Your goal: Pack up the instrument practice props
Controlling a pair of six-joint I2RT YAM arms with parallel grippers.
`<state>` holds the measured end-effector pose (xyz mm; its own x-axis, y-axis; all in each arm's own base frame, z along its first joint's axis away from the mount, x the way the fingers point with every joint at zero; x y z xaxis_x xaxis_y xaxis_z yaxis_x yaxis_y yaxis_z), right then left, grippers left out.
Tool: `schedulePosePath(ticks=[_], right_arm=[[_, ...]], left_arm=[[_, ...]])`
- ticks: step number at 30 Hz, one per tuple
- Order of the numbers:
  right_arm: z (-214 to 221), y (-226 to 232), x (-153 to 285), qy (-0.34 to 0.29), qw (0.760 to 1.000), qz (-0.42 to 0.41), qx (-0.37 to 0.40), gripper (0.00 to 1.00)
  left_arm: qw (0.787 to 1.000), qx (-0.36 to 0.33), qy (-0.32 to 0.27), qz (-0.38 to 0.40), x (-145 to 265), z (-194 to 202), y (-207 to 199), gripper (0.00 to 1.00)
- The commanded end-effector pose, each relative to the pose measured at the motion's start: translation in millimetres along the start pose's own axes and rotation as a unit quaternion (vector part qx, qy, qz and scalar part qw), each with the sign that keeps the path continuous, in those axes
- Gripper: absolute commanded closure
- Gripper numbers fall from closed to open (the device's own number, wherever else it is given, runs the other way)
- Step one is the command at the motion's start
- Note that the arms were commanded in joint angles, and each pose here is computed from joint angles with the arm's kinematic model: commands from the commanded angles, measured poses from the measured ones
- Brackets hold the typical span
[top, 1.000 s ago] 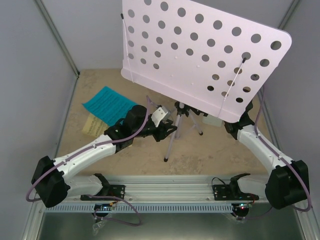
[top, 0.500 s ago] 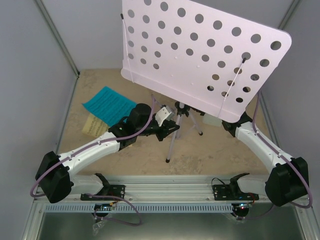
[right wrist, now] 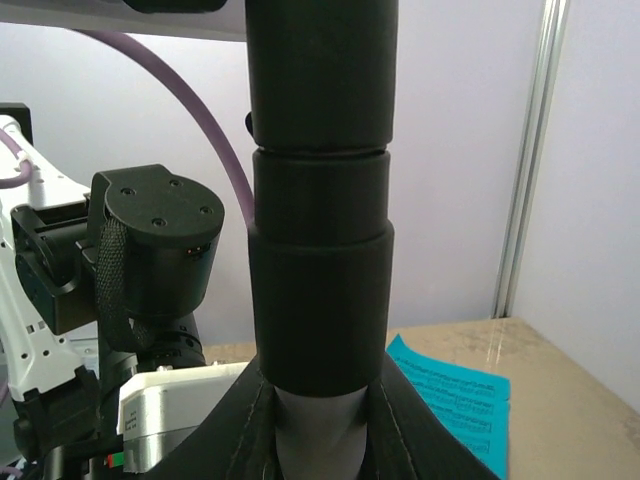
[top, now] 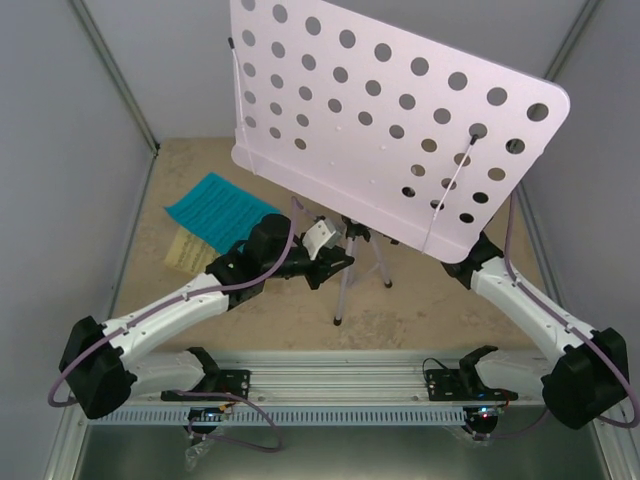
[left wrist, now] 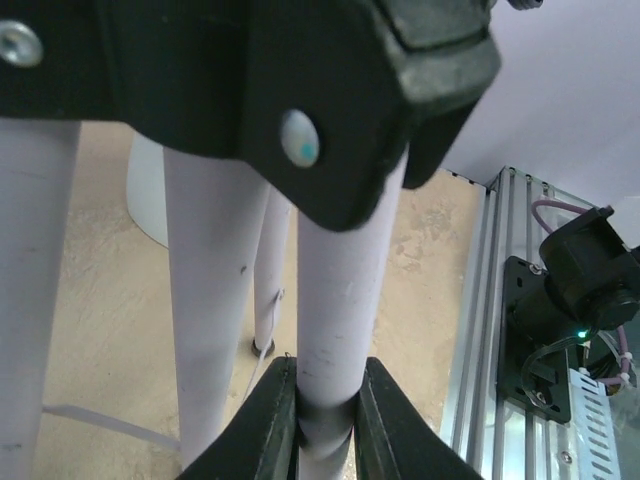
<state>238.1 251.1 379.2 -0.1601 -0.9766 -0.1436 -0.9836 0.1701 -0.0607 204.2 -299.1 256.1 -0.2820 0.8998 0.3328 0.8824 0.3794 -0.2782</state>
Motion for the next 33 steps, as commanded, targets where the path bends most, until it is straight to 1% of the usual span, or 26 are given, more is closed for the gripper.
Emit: schedulePosePath(ticks=[1, 11, 16, 18, 19, 20, 21, 23, 25, 26, 29, 33], right_arm=[[7, 37, -3, 0.019, 0.999, -0.05, -0.01, 1.0], [17, 56, 1, 0.03, 0.998, -0.047, -0.007, 1.0], [24, 64, 6, 0.022, 0.999, -0.043, -0.008, 0.99], [22, 64, 9, 0.012, 1.0, -0.029, -0.006, 0.99], [21, 64, 10, 0.006, 1.0, -0.019, -0.006, 0.99], [20, 62, 12, 0.0, 1.0, -0.006, -0.005, 0.99], [19, 60, 14, -0.005, 1.0, 0.006, -0.004, 1.0], [17, 60, 17, -0.013, 1.0, 0.017, -0.001, 1.0], [15, 59, 18, -0.016, 1.0, 0.02, 0.002, 0.99], [14, 59, 17, -0.017, 1.0, 0.021, 0.002, 0.99], [14, 57, 16, -0.018, 1.0, 0.024, -0.002, 0.99], [14, 54, 17, -0.027, 0.999, 0.038, -0.008, 1.0]], left_arm=[[0.986, -0.027, -0.163, -0.013, 38, -86, -14, 1.0], [0.971, -0.04, -0.234, -0.005, 60, -118, -27, 1.0], [0.969, -0.031, -0.245, -0.003, 55, -112, -30, 1.0], [0.97, -0.026, -0.242, -0.008, 49, -105, -31, 1.0], [0.97, -0.024, -0.242, -0.014, 47, -100, -30, 0.95], [0.97, -0.024, -0.243, -0.02, 45, -93, -29, 0.81], [0.969, -0.022, -0.245, -0.029, 44, -87, -27, 0.73], [0.967, -0.018, -0.249, -0.042, 42, -74, -20, 0.6], [0.968, -0.013, -0.246, -0.054, 39, -62, -13, 0.44], [0.968, -0.014, -0.245, -0.055, 37, -59, -12, 0.35], [0.972, -0.023, -0.233, -0.028, 28, -48, -19, 0.14], [0.975, -0.037, -0.22, 0.004, 16, -36, -31, 0.03]])
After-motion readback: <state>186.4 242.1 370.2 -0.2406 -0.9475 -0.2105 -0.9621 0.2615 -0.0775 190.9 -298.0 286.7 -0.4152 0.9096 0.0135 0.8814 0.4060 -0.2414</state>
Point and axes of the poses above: each gripper's point midway between its finger pads, its own x axis back along the fingers, its own y axis along the line the jaws close on, z = x × y, the point moved 3 cm from there along x, back along the fingers, and after that the axes turned 3 degrees about x, right-handed, at the moved point
